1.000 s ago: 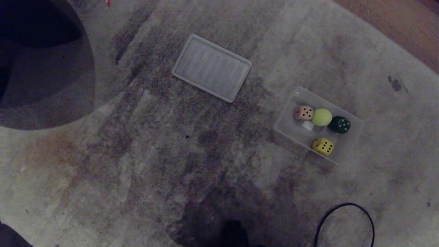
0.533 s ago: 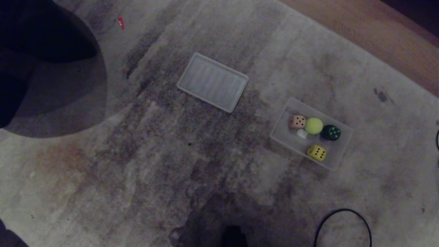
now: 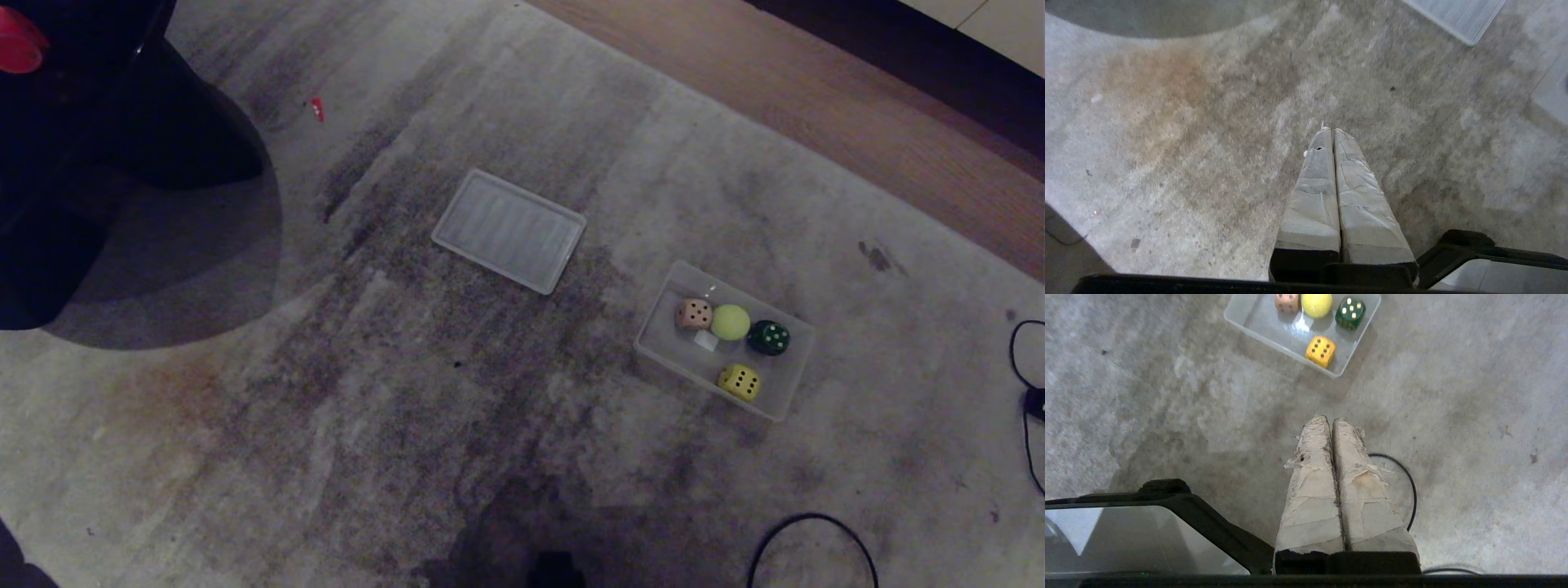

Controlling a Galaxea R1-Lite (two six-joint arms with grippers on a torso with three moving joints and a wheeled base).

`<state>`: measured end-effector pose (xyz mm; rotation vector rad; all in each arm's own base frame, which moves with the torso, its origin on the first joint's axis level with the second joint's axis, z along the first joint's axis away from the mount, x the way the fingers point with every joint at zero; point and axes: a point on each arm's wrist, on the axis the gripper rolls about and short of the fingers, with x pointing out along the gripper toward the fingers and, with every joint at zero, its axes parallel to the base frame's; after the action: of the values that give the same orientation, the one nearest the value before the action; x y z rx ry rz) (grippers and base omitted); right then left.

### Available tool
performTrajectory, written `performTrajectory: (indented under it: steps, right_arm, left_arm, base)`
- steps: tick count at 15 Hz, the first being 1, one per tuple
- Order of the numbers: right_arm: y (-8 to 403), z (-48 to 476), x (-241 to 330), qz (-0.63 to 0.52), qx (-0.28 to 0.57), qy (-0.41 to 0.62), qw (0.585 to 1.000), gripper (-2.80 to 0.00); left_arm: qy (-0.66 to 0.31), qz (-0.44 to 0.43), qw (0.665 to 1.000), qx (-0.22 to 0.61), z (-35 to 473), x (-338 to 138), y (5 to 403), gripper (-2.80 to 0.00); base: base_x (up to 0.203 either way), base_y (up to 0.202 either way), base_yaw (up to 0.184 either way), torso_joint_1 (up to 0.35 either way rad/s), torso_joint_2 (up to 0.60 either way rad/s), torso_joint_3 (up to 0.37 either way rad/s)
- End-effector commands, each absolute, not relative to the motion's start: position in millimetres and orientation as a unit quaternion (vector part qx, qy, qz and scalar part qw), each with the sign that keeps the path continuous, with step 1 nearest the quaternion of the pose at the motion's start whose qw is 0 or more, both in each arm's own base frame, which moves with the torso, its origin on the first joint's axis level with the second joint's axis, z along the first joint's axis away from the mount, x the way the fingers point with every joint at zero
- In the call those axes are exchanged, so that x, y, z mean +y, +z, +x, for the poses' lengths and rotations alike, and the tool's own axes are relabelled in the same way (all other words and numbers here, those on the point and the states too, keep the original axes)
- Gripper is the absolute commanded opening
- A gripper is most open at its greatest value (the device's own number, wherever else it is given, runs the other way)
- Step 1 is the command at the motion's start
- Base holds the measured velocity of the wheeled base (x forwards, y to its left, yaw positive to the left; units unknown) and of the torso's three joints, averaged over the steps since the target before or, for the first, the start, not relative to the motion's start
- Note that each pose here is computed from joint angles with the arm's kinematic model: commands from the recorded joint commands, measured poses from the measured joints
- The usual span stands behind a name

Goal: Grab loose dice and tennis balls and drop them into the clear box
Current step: Pick up toys out of the box

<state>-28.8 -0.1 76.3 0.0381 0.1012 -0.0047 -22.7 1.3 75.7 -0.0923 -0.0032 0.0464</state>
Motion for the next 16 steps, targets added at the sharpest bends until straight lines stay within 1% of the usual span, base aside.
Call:
performTrajectory:
  steps: [1, 16]
  right_arm:
    - [76.2, -28.7, -0.1, 0.019, 0.052, -0.003, 0.998, -2.8]
    - [76.2, -28.6, -0.1, 0.02, 0.053, -0.003, 0.998, -2.8]
  left_arm:
    - [0.024, -0.047, 0.999, -0.001, -22.6, 1.3, 75.4, -2.8]
    - [0.024, -0.048, 0.999, -0.001, -22.6, 1.3, 75.4, -2.8]
  base:
    - [0.0, 0.0, 0.0, 0.002, 0.0, 0.203]
    - [0.0, 0.0, 0.0, 0.002, 0.0, 0.202]
